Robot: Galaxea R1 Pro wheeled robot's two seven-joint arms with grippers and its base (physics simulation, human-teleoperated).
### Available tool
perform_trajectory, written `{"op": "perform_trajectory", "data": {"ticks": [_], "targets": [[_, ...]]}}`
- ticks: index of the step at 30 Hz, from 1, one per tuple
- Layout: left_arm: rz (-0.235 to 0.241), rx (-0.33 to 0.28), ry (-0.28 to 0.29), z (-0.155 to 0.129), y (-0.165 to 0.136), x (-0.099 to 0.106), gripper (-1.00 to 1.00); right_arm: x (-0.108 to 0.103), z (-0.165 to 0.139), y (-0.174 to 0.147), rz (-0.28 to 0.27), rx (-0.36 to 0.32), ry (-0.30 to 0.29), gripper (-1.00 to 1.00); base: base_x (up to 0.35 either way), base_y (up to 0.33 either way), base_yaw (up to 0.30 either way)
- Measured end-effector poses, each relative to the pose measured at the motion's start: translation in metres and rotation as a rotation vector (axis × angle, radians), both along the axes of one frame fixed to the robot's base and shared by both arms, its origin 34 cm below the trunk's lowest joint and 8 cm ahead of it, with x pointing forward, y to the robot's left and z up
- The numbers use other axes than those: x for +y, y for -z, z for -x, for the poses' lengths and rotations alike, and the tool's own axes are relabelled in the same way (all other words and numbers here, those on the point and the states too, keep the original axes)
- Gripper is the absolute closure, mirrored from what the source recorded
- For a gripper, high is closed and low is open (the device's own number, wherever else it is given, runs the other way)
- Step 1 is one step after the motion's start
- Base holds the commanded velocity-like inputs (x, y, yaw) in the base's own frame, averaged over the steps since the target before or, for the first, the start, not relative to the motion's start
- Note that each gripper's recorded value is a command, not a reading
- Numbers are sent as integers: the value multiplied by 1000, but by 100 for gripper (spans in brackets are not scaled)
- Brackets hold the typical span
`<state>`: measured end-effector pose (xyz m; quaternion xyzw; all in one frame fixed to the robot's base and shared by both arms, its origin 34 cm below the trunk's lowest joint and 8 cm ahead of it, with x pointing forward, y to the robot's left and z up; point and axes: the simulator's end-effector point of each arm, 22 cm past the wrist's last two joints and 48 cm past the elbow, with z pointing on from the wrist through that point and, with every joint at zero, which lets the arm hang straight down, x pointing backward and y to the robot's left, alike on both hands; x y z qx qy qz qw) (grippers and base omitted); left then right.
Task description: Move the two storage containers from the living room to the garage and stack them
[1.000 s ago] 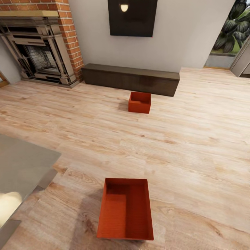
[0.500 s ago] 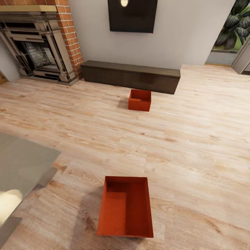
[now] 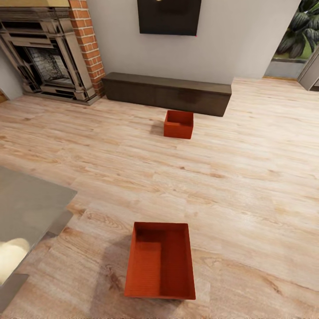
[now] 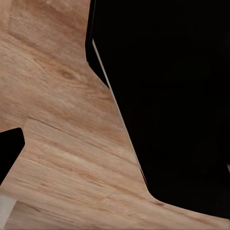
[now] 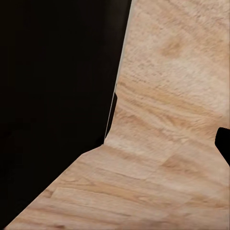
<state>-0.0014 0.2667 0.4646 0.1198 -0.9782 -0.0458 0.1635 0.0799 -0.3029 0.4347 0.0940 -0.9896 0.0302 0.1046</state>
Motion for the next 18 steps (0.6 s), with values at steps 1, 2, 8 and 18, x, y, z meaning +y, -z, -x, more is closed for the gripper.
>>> {"op": "perform_trajectory", "data": {"ticks": [1,2,8,18], "targets": [[0,2,0,1,0,0,-100,0,1,0,0,2,0,-100,0,0,0],[0,4,0,1,0,0,-100,0,1,0,0,3,0,-100,0,0,0],[0,13,0,5,-2,0,-100,0,5,-1,-1,13,0,-100,0,0,0],[0,29,-1,10,-4,0,-100,1,11,-2,0,30,0,-100,0,0,0]]}}
